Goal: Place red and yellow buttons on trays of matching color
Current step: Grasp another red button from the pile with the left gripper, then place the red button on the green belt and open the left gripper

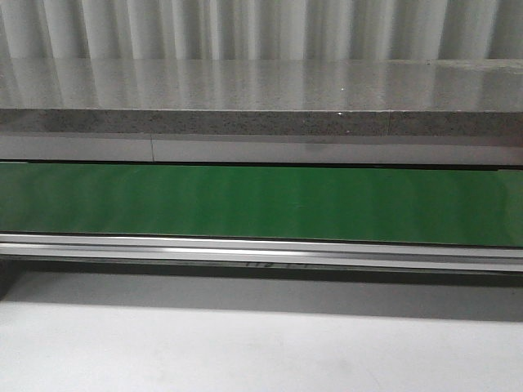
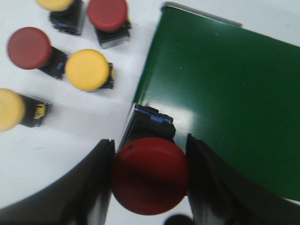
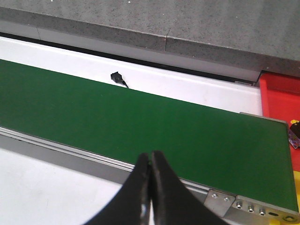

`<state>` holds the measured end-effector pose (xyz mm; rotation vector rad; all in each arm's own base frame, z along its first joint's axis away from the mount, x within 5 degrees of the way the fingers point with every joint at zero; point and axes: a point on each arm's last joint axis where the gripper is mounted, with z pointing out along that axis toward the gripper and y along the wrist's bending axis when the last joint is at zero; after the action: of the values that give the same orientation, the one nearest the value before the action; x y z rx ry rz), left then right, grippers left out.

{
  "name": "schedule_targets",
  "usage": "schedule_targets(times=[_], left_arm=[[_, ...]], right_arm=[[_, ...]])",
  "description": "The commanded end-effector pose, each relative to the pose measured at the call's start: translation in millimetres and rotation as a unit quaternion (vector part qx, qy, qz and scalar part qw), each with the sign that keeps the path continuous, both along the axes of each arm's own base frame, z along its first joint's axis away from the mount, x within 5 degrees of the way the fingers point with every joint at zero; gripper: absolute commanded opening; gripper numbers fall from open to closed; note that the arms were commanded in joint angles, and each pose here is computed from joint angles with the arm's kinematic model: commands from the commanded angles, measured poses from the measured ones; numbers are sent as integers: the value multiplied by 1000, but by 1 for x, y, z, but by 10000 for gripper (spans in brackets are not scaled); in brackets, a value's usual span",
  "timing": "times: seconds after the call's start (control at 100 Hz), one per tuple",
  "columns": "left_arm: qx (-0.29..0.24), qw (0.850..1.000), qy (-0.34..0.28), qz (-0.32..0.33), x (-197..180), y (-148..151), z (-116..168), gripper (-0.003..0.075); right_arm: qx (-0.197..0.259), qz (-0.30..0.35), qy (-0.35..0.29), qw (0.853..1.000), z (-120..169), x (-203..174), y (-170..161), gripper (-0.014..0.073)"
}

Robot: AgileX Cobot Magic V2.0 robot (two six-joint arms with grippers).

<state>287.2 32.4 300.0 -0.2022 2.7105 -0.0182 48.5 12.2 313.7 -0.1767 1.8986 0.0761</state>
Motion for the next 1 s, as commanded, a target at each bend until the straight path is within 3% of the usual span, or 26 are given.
schedule_targets(times=[0.0,0.21,0.28,0.35,0.45,0.52,0.66,0.77,0.99], left_arm=[[1,999,-32,-27,5,-14,12,155],[-2,999,1,-43,19,-22,-6,160],[0,999,5,-48,20,-22,-9,206],[-3,999,5,-51,20,-23,-9,330],[-19,998,-3,-52,22,-26,-5,566],[-35,998,-15,-49,24,-28,1,633],[-72,995,-46,-58,28,-35,18,603],[-70,994,-64,-61,26,-35,28,574],[-51,997,-53,-11,17,2,32,566]], right_arm=[[0,-4,-41,999,13,1,-1,-65],[0,-4,-41,999,13,1,-1,-65],[0,-4,-41,999,13,1,-1,-65],[0,-4,-41,999,13,1,-1,-65],[0,-4,-41,999,13,1,-1,-65],[0,-4,-41,999,13,1,-1,-65],[0,-4,-41,999,13,1,-1,-65],[0,-4,-41,999,13,1,-1,-65],[0,-4,-41,999,13,1,-1,-65]])
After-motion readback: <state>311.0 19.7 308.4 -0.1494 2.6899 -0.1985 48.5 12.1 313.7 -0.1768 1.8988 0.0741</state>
